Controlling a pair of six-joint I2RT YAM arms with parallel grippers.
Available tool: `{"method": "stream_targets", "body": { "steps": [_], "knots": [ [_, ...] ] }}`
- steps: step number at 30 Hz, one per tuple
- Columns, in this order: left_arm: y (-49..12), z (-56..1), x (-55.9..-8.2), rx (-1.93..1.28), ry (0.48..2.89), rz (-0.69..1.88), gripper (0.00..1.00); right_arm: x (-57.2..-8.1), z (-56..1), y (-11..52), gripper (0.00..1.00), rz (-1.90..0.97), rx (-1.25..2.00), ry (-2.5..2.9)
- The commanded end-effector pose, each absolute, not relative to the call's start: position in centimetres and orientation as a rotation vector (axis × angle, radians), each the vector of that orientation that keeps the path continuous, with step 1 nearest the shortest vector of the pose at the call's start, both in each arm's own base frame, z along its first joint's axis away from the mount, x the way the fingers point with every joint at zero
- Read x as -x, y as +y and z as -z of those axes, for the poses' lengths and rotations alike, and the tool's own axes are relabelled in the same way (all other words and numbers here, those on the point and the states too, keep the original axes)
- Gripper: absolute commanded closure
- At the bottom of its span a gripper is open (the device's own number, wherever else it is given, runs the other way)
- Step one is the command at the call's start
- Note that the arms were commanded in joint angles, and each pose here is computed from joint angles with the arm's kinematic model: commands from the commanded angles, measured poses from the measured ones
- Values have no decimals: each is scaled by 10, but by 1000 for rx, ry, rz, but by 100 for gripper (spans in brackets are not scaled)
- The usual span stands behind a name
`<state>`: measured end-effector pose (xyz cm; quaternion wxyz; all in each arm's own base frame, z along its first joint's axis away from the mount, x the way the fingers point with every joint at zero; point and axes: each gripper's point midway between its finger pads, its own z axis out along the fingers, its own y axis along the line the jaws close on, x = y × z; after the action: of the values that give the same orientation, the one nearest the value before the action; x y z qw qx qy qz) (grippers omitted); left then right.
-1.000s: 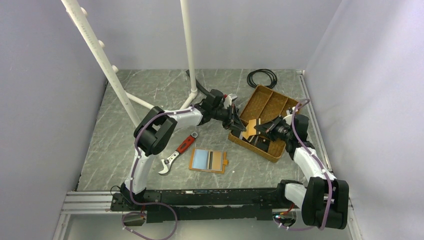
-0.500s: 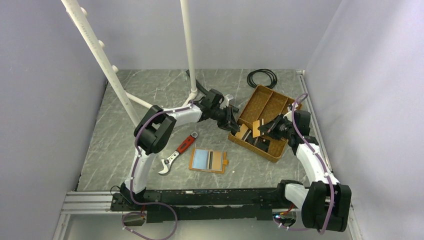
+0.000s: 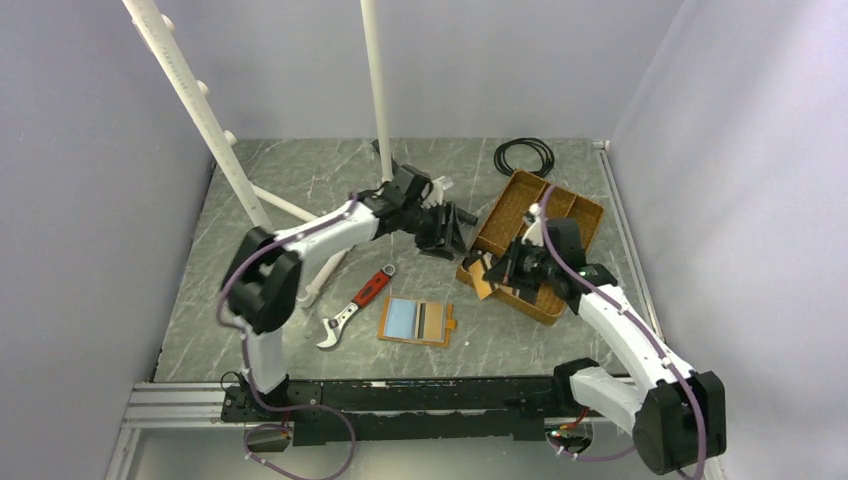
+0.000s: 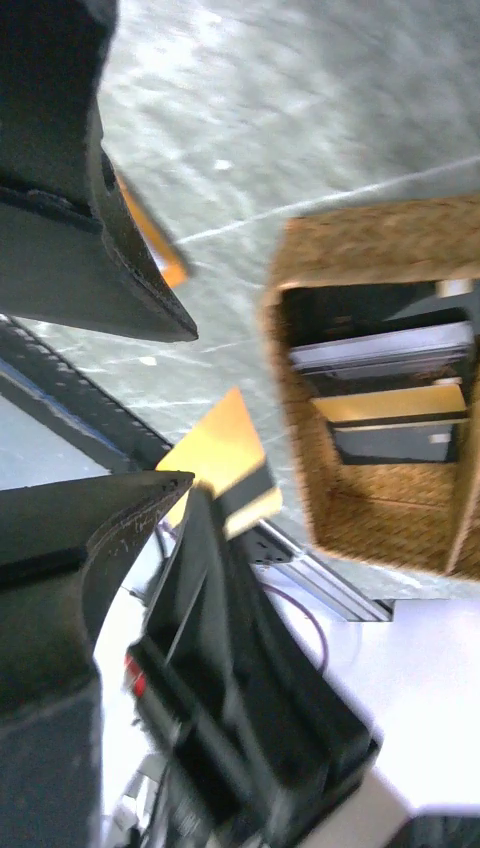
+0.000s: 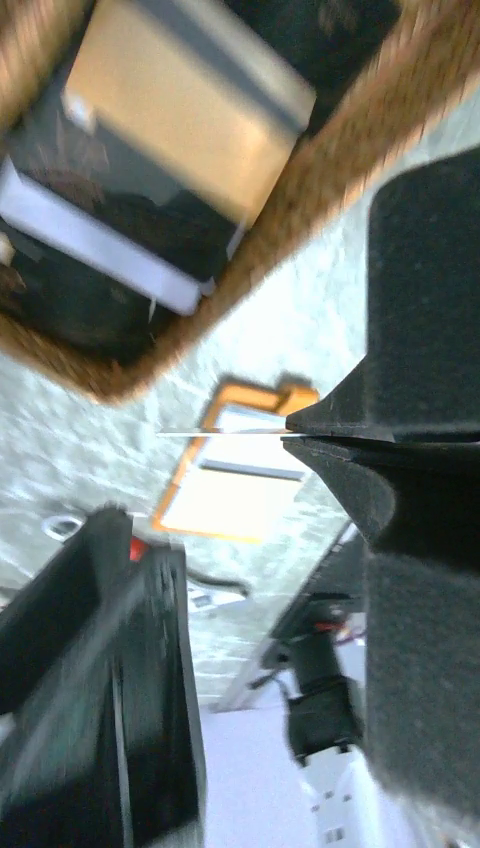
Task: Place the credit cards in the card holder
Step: Insert the credit card into the card holder.
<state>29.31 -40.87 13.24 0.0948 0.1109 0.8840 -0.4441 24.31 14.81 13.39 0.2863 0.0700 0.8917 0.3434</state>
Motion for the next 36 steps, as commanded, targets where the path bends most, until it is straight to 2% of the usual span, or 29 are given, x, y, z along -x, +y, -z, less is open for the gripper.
{"method": "stream_targets", "body": {
  "steps": [1,6,9,10,15,19,28,36],
  "knots": [
    [-358,-179,-259,-392,2545,1198,43,-226,-131,194,100,-1034,-84,2406],
    [-312,-142,-216,-318,2658,1106,42,-204,-116,251,100,-1250,-1,2425],
    [-296,-114,-207,-264,2722,1022,47,-201,-106,272,100,-1300,36,2450],
    [-290,-104,-207,-240,2745,977,51,-200,-101,278,100,-1315,42,2463],
    [-269,-58,-209,-150,2824,806,82,-197,-80,297,100,-1382,30,2495],
    [-256,-42,-211,-122,2854,704,94,-193,-68,294,100,-1349,-9,2537],
    [-250,-24,-200,-101,2889,699,100,-180,-48,274,100,-1254,-68,2595],
    [-246,-13,-189,-66,2926,701,100,-185,-48,283,100,-1325,-91,2545]
  ]
}}
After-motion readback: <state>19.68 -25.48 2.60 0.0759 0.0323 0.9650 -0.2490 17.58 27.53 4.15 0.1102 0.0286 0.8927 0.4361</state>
